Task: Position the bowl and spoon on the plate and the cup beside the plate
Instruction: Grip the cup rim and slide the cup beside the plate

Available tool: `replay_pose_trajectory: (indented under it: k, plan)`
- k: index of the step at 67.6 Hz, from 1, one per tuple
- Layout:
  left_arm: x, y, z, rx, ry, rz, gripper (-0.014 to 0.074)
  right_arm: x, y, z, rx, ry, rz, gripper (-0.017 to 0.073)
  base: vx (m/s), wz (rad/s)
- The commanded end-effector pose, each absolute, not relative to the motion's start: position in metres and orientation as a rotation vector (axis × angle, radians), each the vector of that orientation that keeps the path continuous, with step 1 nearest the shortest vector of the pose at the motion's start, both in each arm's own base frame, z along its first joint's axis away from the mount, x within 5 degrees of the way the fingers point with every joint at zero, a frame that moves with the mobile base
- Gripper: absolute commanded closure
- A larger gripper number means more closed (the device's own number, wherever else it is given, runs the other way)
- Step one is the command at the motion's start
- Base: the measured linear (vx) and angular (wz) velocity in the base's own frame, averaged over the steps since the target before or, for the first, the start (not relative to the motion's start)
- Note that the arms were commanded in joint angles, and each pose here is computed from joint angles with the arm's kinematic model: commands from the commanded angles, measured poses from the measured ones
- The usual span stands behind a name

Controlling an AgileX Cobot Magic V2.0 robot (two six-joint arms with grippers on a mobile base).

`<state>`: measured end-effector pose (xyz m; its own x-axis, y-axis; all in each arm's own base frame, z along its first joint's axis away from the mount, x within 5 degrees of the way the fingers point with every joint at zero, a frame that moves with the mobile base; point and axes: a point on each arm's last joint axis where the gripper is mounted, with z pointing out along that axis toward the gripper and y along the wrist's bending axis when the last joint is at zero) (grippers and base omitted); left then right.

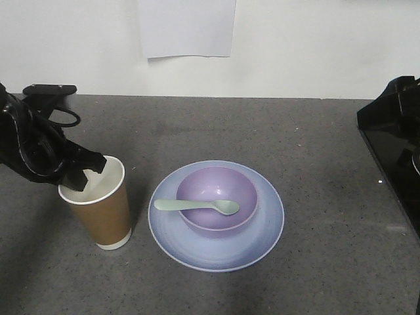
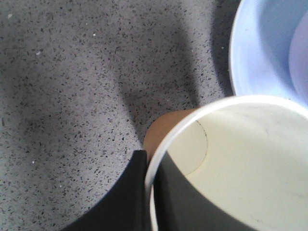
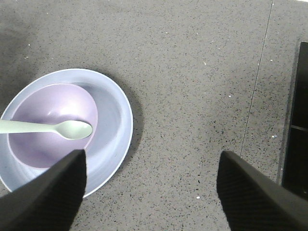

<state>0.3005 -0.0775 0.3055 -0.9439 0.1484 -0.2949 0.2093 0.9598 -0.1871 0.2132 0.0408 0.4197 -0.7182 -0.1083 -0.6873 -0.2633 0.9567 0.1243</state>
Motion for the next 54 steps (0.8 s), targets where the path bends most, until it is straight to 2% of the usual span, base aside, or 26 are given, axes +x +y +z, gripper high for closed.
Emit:
replay_pose_trajectory:
  k: [1,13,37,45,54]
  plan:
    - [0.298,-0.08,0.323,0.251,2.741,-0.345,0.0555,0.211,0.039,0.434,-0.242,2.278,0.276,0.0011,0.0,0.0]
    - [0.298,-0.08,0.323,0.251,2.741,-0.345,0.0435,0.211,0.04,0.434,-0.242,2.278,0.277,0.0011,0.0,0.0]
    - [0.299,-0.08,0.326,0.241,2.711,-0.346,0.0048,0.211,0.04,0.434,-0.242,2.278,0.277,0.0011,0.0,0.0]
    - [0.296,-0.079,0.334,0.234,2.668,-0.345,-0.0018,0.211,0.039,0.434,-0.241,2.277,0.277,0.0011,0.0,0.0]
    - [0.288,-0.076,0.348,0.233,2.605,-0.335,-0.0018,0.211,0.039,0.434,-0.241,2.276,0.277,0.0011,0.0,0.0]
